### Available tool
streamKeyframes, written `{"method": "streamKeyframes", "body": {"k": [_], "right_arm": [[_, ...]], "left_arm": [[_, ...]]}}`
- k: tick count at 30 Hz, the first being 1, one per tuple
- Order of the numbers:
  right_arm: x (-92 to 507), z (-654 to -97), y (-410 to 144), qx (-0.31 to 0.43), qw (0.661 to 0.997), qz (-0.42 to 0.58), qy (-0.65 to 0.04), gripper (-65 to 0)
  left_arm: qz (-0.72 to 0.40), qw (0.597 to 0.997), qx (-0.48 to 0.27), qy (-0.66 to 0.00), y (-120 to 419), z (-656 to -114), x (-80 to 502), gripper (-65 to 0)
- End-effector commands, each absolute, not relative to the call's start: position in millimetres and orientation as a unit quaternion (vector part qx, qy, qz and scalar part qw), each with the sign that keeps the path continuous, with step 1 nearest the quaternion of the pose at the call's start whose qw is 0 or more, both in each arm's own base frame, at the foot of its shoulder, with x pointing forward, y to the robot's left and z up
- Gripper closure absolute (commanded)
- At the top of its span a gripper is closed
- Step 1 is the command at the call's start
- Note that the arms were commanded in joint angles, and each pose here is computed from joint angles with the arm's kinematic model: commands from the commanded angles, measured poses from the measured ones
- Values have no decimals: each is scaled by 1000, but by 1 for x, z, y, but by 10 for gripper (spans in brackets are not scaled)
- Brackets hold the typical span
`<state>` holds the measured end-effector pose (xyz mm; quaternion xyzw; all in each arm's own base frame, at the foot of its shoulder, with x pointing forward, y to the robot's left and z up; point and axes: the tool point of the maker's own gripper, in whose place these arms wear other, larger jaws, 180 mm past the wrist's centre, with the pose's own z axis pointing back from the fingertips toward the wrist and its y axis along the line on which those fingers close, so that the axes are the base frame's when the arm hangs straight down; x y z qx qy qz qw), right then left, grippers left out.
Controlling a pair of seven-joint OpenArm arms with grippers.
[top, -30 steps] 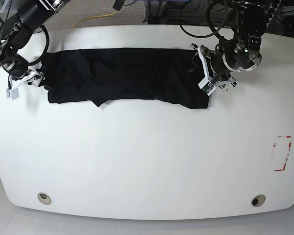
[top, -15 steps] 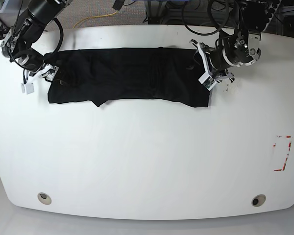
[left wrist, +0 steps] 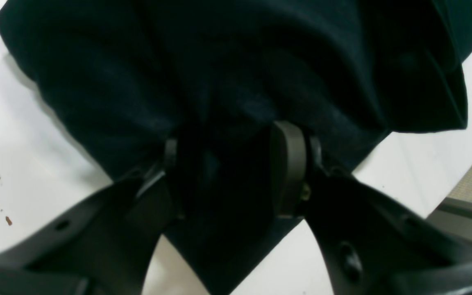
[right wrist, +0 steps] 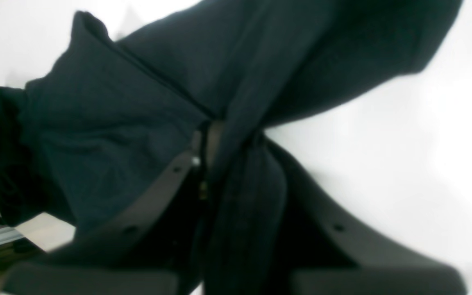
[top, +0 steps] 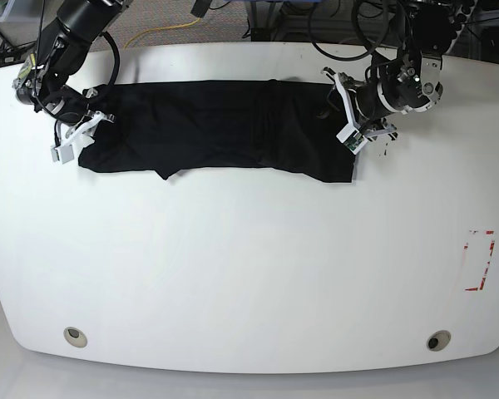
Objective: Fold the T-shirt properly
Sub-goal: 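Grasp both ends of the shortened strip with both grippers, then lift the strip with both grippers and fold it in half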
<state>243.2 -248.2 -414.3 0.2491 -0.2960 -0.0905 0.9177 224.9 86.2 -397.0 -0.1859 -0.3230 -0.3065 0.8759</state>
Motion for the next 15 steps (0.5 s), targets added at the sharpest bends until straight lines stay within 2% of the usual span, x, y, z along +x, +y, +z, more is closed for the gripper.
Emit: {"method": "streamKeyframes", "body": {"k": [1, 8, 15], "right_arm": [[264, -376, -261, 216, 908, -57, -353, 0], [269, -327, -247, 174, 901, 6, -397, 0], [278, -301, -172, 223, 874, 96, -420, 0]], "left_arm": [[-305, 870, -191, -337, 83, -390, 230, -253], [-284, 872, -209, -340, 72, -398, 250, -253], [-289, 863, -228, -346, 52, -395, 261, -253]]}}
